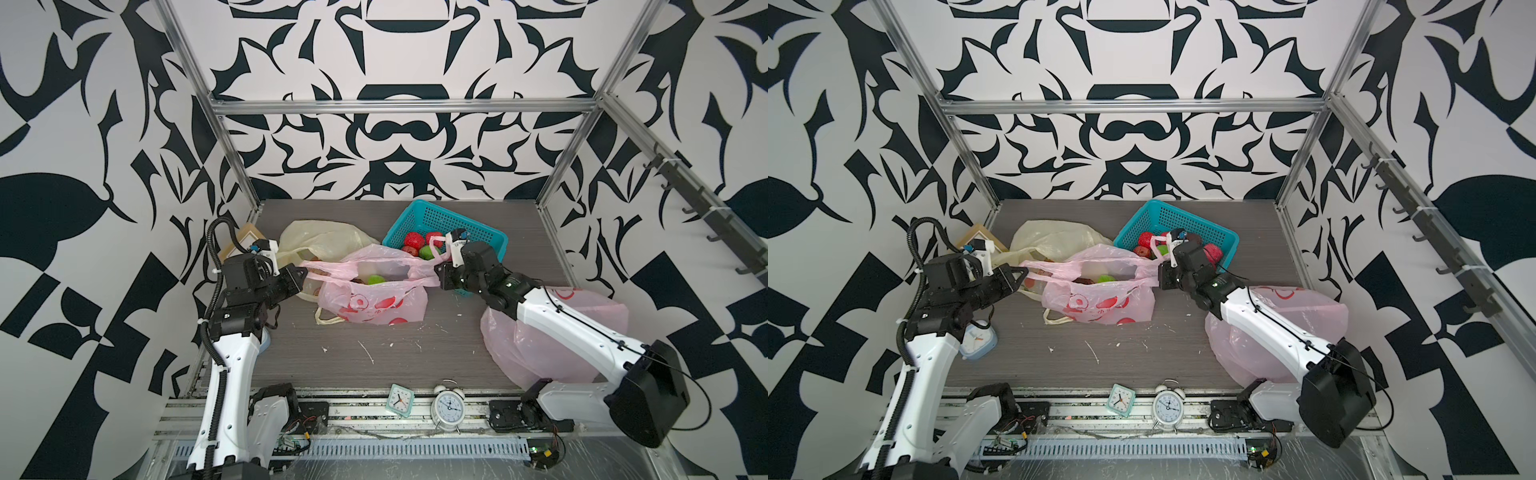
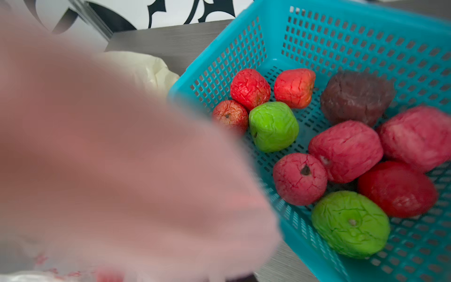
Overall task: Untie the knot of a plastic bag & take out the apple
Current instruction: Untie the plastic bag at the center of the board.
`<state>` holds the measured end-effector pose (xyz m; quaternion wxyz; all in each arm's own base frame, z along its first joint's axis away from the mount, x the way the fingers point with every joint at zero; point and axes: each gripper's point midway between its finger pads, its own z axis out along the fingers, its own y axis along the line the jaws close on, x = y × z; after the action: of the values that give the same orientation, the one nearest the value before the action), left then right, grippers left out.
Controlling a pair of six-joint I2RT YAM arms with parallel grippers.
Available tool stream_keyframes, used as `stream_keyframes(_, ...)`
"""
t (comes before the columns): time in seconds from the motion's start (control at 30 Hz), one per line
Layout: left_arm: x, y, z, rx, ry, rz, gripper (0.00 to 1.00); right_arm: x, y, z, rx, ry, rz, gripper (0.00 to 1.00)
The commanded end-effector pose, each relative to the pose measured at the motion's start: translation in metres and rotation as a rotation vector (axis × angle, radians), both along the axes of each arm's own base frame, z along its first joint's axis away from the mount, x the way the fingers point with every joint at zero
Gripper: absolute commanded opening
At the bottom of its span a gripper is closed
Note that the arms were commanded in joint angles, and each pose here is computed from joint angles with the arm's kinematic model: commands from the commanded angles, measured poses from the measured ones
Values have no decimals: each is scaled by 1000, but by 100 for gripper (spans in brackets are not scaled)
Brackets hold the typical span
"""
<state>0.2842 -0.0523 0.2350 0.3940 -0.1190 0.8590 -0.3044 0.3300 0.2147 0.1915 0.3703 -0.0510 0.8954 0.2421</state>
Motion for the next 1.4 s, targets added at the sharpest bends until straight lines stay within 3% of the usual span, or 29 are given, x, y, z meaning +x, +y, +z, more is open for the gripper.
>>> stream_keyframes(0.0, -14, -9, -26, -50, 106, -45, 0, -3, 20, 7, 205, 103, 76, 25)
stream_keyframes(0.13, -12, -13, -20, -67, 101, -67, 4, -5, 29, -2, 233, 138, 105, 21)
stream_keyframes(0.3, -5, -7, 52, -1, -79, -47, 30, -10, 32, 4, 233, 101, 139, 23)
stream_keyframes(0.43, -4, -9, 110, 29, -194, -62, 38, -14, 36, 9, 234, 89, 174, 24)
stream_keyframes(0.53, -7, -26, 143, 18, -255, -117, 31, -15, 41, 11, 225, 82, 199, 24)
stream_keyframes(0.67, -15, -79, 157, 22, -275, -275, 11, -15, 46, 10, 205, 81, 210, 24)
stream_keyframes(0.77, -21, -134, 139, 17, -216, -440, 3, -15, 46, 8, 190, 85, 205, 24)
stream_keyframes(0.97, -27, -213, 50, 37, 31, -649, 0, -14, 41, 9, 167, 74, 188, 24)
stream_keyframes(1.17, -21, -220, -40, 86, 251, -629, 0, -13, 34, 15, 135, 50, 180, 24)
stream_keyframes(1.37, -49, -204, -84, 70, 383, -597, 0, -3, 21, 32, 102, 26, 168, 28)
